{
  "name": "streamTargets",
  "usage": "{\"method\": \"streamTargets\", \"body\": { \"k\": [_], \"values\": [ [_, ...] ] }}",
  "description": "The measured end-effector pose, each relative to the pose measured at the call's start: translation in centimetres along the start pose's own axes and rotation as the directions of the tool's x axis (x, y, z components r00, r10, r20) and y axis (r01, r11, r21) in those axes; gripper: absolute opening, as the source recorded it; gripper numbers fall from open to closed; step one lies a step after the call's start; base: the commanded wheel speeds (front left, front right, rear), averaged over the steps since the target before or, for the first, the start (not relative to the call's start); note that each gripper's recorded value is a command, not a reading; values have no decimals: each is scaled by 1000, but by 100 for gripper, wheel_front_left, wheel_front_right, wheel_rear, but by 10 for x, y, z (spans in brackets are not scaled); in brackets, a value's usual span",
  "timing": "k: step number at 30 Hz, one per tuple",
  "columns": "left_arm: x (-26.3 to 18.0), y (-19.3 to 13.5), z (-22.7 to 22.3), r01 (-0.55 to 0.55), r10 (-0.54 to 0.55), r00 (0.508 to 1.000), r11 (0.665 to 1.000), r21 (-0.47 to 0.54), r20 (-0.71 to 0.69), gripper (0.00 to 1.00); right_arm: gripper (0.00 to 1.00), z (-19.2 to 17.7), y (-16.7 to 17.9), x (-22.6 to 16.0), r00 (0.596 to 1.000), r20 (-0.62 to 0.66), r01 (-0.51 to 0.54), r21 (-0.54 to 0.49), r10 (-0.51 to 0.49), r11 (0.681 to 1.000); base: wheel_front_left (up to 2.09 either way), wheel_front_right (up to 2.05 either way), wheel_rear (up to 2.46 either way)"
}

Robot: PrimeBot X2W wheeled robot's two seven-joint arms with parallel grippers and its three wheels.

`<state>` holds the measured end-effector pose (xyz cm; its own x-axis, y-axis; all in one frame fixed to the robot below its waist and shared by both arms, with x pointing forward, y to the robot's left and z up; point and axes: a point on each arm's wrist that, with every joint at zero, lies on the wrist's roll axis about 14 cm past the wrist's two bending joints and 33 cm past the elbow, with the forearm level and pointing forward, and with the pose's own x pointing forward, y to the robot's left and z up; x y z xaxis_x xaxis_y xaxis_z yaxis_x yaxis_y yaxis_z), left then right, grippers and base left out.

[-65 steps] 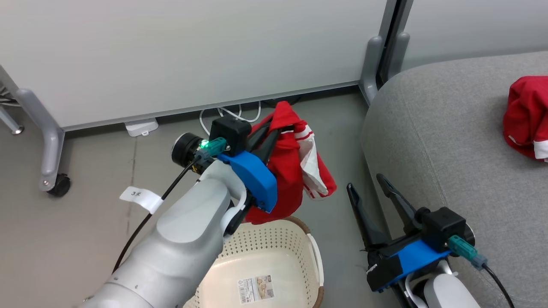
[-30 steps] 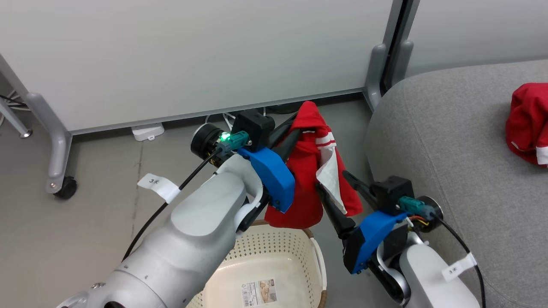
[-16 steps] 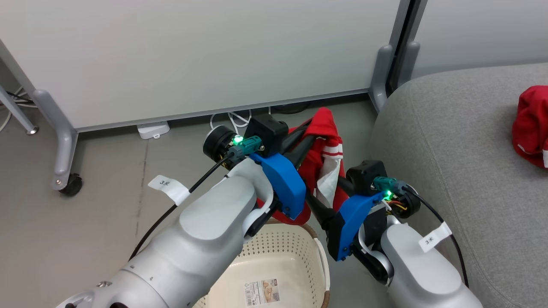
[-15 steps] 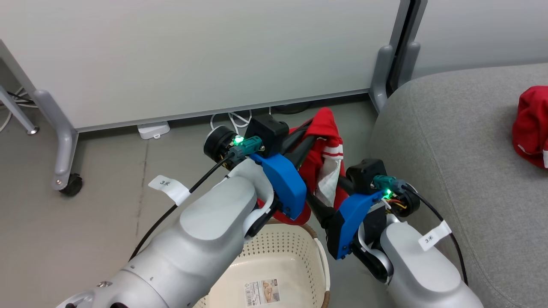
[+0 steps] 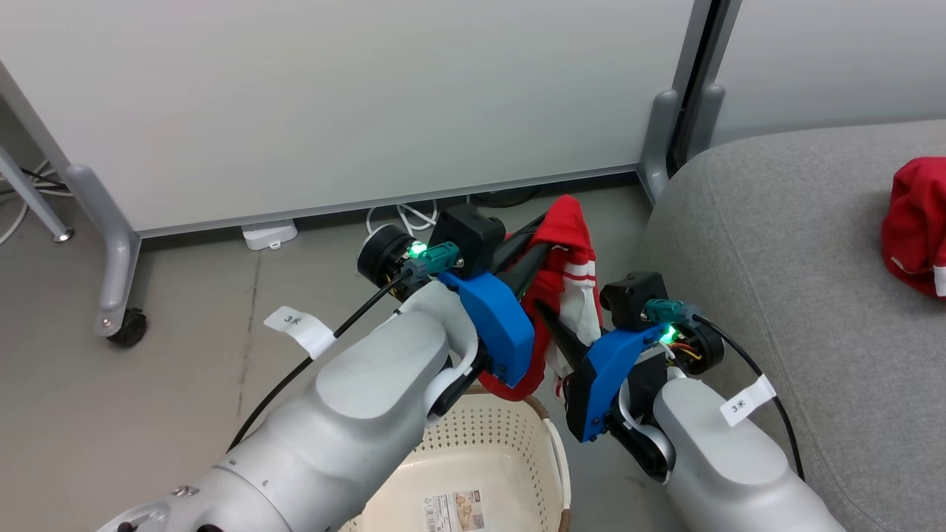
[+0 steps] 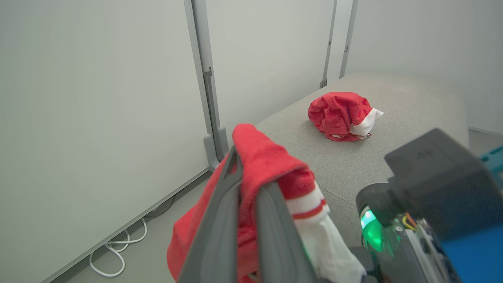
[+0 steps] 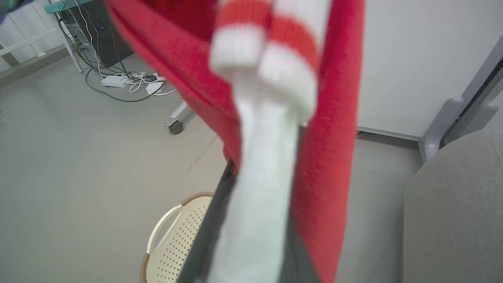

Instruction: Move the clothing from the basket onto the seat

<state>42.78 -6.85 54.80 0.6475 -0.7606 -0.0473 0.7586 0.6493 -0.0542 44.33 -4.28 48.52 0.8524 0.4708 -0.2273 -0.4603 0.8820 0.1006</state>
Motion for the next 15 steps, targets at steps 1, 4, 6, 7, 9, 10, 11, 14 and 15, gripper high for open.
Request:
{"method": "streamTargets", "body": {
  "k": [1, 4, 6, 7, 9, 10, 11, 14, 15],
  "values": [
    [0, 0, 0, -1, 1, 1000, 1000, -1, -1, 0, 0, -1, -1, -1, 1000, 0, 3, 1, -3, 1000, 0, 0, 0],
    [0, -1, 0, -1, 1, 1000, 1000, 2, -1, 0, 0, 0, -3, -2, 1000, 8, 10, 5, -10, 1000, 0, 0, 0],
    [0, -1, 0, -3, 3, 1000, 1000, 1, -1, 0, 0, 1, -4, -2, 1000, 11, 14, 10, -14, 1000, 0, 0, 0],
    [0, -1, 0, -3, 3, 1000, 1000, 0, -1, 0, 0, 1, -5, -2, 1000, 11, 14, 12, -15, 1000, 0, 0, 0],
    [1, 0, 0, -3, 3, 1000, 1000, 1, -3, 0, 0, 0, -5, -2, 1000, 12, 15, 12, -16, 1000, 0, 0, 0],
    [1, 0, -1, -4, 4, 1000, 1000, 0, -4, 0, 0, 1, -5, -2, 1000, 14, 16, 13, -16, 1000, 0, 0, 0],
    [1, 0, -1, -6, 6, 1000, 1000, -2, -6, 0, 0, 1, -5, -2, 1000, 14, 16, 10, -16, 1000, 0, 0, 0],
    [0, 1, -4, -9, 9, 1000, 1000, -8, -15, 2, 0, 0, -7, -2, 1000, 17, 18, 12, -19, 1000, 0, 0, 0],
    [0, 1, -5, -9, 9, 1000, 1000, -7, -18, 41, 0, 0, -7, -2, 1000, 18, 19, 13, -20, 1000, 0, 0, 0]
  ]
}}
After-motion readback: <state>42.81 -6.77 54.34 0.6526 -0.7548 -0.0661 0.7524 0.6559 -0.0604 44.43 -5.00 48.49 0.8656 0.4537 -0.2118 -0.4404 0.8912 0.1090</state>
